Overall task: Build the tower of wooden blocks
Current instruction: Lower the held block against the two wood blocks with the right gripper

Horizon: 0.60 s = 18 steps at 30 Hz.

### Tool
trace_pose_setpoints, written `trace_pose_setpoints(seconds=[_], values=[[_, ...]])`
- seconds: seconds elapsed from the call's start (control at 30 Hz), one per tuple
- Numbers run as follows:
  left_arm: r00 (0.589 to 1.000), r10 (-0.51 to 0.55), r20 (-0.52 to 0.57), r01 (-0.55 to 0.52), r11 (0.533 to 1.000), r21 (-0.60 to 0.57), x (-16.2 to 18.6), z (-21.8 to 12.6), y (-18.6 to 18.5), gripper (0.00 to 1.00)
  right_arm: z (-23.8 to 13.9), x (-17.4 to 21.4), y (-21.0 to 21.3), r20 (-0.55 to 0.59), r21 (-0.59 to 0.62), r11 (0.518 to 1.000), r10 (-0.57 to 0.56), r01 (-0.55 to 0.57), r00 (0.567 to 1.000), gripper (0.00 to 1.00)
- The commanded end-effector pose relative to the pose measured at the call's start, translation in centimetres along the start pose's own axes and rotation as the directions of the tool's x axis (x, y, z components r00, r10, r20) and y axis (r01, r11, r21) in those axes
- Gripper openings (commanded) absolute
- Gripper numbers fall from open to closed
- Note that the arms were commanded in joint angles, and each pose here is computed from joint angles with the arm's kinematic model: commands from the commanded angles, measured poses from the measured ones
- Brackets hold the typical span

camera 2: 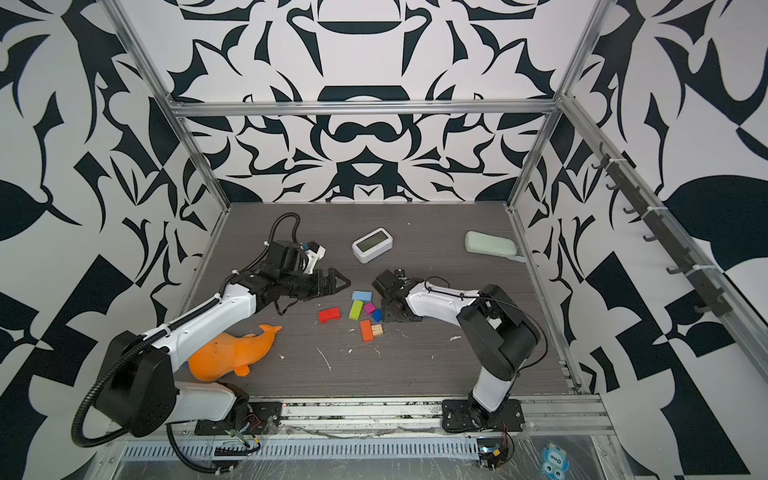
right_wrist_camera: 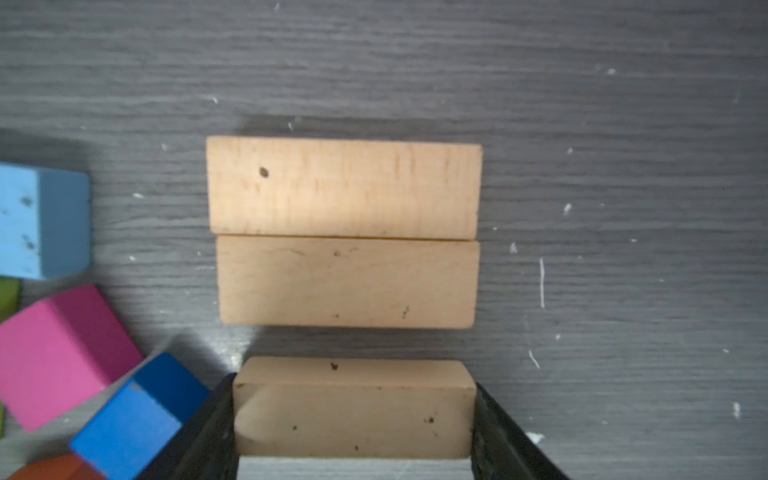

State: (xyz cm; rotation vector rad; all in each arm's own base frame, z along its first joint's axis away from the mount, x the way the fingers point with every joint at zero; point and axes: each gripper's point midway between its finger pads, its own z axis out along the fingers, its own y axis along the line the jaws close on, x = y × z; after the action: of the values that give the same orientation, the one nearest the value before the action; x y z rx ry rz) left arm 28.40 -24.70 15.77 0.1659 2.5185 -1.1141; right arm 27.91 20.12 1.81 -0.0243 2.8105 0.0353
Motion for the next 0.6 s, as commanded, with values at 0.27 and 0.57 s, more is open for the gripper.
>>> trace_pose_setpoints(seconds=[0.27,0.57], values=[[1.000,0.021,0.006,-0.021,1.000,0.000,-0.04,-0.76,-0.54,1.00,0.27,-1.13,-0.03,0.007,0.031,0.999,0.008,-0.008,1.000,0.74],[1.000,0.024,0.008,-0.024,1.000,-0.002,-0.01,-0.83,-0.51,1.00,0.41,-1.24,-0.58,0.007,0.039,0.999,0.032,-0.032,0.999,0.74]])
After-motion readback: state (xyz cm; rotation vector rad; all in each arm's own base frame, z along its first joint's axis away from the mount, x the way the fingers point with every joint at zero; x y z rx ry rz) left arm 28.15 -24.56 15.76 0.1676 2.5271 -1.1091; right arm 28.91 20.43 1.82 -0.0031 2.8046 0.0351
